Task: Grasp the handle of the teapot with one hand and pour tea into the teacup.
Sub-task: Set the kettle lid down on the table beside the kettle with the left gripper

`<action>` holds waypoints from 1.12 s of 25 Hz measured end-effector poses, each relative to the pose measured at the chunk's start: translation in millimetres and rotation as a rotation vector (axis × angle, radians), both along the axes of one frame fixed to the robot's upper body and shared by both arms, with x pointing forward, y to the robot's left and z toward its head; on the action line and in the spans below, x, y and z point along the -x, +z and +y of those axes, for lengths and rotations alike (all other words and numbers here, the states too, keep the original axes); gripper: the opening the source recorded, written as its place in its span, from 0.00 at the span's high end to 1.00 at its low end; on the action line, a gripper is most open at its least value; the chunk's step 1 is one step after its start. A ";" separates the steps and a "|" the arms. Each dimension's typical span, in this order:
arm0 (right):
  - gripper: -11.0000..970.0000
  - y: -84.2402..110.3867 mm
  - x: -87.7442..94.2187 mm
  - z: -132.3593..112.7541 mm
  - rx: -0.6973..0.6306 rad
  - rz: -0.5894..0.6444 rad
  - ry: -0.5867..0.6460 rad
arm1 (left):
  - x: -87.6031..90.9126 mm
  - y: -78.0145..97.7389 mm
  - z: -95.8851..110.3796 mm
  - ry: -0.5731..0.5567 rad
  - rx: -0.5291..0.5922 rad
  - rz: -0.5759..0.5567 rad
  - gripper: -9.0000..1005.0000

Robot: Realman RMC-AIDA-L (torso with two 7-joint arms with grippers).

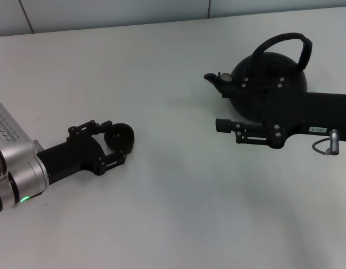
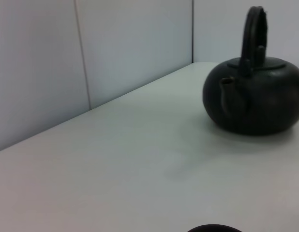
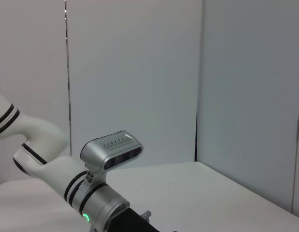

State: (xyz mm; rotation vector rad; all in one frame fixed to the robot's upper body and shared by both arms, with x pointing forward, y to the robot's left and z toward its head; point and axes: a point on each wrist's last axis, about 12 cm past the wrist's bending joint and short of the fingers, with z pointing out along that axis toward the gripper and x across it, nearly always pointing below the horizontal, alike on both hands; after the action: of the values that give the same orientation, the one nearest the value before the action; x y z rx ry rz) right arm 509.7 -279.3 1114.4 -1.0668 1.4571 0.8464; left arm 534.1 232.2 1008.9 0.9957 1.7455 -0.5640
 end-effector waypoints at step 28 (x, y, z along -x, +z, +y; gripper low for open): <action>0.34 2.3 -2.4 -1.0 0.002 -0.009 -0.006 | -5.3 3.4 -1.1 0.012 0.009 0.009 0.25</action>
State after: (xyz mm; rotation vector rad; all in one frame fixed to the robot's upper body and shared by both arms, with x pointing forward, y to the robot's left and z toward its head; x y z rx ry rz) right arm 512.1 -280.4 1116.7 -1.0659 1.4531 0.8346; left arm 539.3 231.1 1012.3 0.9772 1.7545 -0.5686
